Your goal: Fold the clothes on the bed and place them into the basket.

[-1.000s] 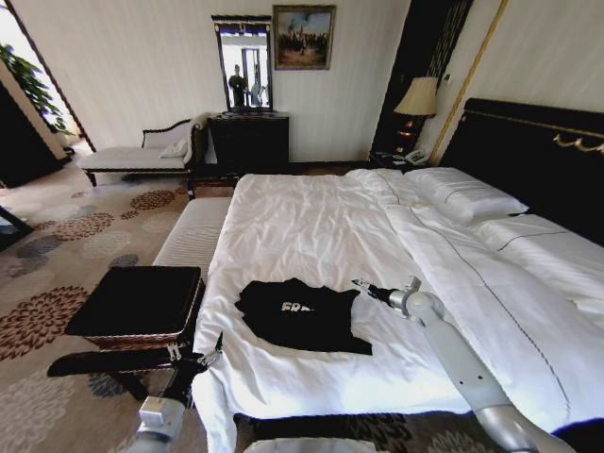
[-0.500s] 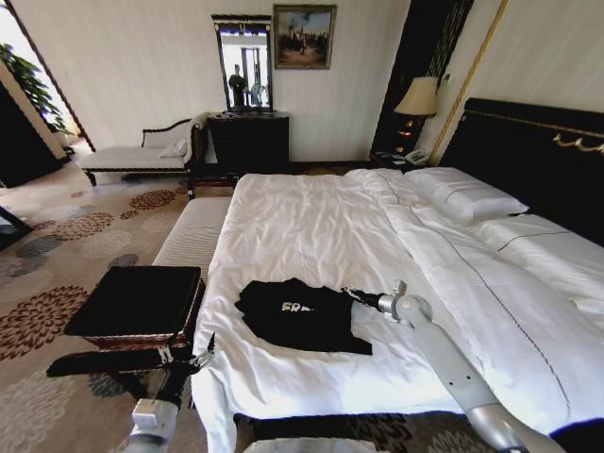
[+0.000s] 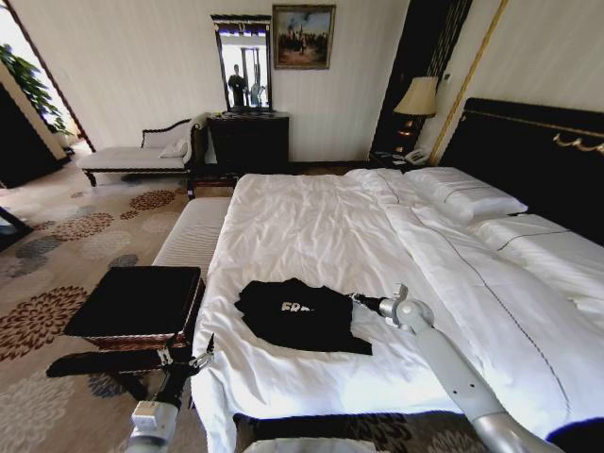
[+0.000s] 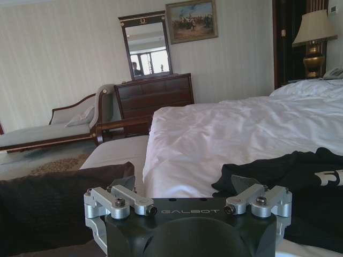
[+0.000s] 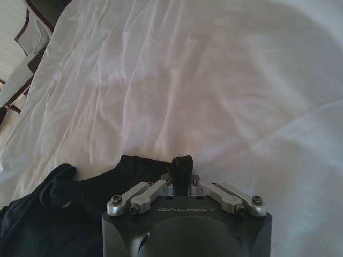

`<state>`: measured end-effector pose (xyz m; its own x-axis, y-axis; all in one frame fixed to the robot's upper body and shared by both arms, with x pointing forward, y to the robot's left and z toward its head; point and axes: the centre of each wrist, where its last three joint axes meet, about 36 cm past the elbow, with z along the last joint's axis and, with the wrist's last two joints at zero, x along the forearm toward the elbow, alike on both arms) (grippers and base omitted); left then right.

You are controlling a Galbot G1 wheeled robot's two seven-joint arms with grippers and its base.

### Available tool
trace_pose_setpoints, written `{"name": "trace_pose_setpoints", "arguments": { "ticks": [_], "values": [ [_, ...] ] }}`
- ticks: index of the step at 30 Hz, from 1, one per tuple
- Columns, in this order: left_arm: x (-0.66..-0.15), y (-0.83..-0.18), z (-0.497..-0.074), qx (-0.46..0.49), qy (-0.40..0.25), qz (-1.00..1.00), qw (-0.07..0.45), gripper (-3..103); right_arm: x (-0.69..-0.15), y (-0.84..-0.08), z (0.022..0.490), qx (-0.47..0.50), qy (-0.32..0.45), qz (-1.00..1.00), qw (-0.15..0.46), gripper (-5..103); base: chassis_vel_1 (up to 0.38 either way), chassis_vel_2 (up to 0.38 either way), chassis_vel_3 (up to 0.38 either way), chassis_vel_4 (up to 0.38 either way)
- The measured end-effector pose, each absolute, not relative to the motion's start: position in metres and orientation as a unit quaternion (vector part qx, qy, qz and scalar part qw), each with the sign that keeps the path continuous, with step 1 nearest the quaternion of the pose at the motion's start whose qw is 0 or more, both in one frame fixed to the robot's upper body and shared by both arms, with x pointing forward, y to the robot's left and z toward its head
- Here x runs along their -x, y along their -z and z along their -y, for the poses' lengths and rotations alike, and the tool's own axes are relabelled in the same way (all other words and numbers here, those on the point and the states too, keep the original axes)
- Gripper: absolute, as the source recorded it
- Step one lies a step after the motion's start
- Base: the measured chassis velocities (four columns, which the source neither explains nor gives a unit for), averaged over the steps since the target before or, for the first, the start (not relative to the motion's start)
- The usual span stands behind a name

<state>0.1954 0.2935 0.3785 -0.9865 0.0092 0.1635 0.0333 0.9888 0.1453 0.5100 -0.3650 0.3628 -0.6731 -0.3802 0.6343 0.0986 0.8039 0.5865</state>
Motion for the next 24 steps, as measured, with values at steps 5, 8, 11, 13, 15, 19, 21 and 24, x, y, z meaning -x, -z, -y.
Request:
{"name": "trace_pose_setpoints", "arguments": {
  "ticks": [5, 8, 11, 13, 15, 19, 21, 24],
  "values": [
    [-0.201, -0.378, -0.294, 0.013, 0.069, 0.994, 0.082, 100, -0.505, -0.372, 0.37, -0.079, 0.292, 0.873, 0.384, 2, 0.0, 0.0, 0.0, 0.0],
    [-0.222, -0.381, -0.29, 0.034, 0.052, 0.994, 0.089, 100, -0.497, -0.381, 0.373, -0.078, 0.279, 0.883, 0.369, 2, 0.0, 0.0, 0.0, 0.0],
    [-0.249, -0.383, -0.285, 0.063, 0.039, 0.993, 0.095, 100, -0.492, -0.388, 0.375, -0.079, 0.273, 0.889, 0.36, 2, 0.0, 0.0, 0.0, 0.0],
    [-0.279, -0.386, -0.281, 0.088, 0.031, 0.991, 0.095, 100, -0.489, -0.393, 0.375, -0.081, 0.27, 0.892, 0.354, 2, 0.0, 0.0, 0.0, 0.0],
    [-0.296, -0.383, -0.275, 0.108, 0.029, 0.989, 0.1, 100, -0.487, -0.395, 0.374, -0.082, 0.267, 0.894, 0.351, 2, 0.0, 0.0, 0.0, 0.0],
    [-0.329, -0.37, -0.257, 0.156, 0.045, 0.982, 0.101, 100, -0.484, -0.397, 0.371, -0.083, 0.263, 0.896, 0.347, 2, 0.0, 0.0, 0.0, 0.0],
    [-0.346, -0.355, -0.242, 0.18, 0.056, 0.976, 0.107, 100, -0.483, -0.395, 0.369, -0.081, 0.262, 0.896, 0.349, 2, 0.0, 0.0, 0.0, 0.0],
    [-0.364, -0.333, -0.232, 0.195, 0.083, 0.972, 0.106, 100, -0.483, -0.391, 0.365, -0.079, 0.261, 0.895, 0.352, 2, 0.0, 0.0, 0.0, 0.0]
  ]
}}
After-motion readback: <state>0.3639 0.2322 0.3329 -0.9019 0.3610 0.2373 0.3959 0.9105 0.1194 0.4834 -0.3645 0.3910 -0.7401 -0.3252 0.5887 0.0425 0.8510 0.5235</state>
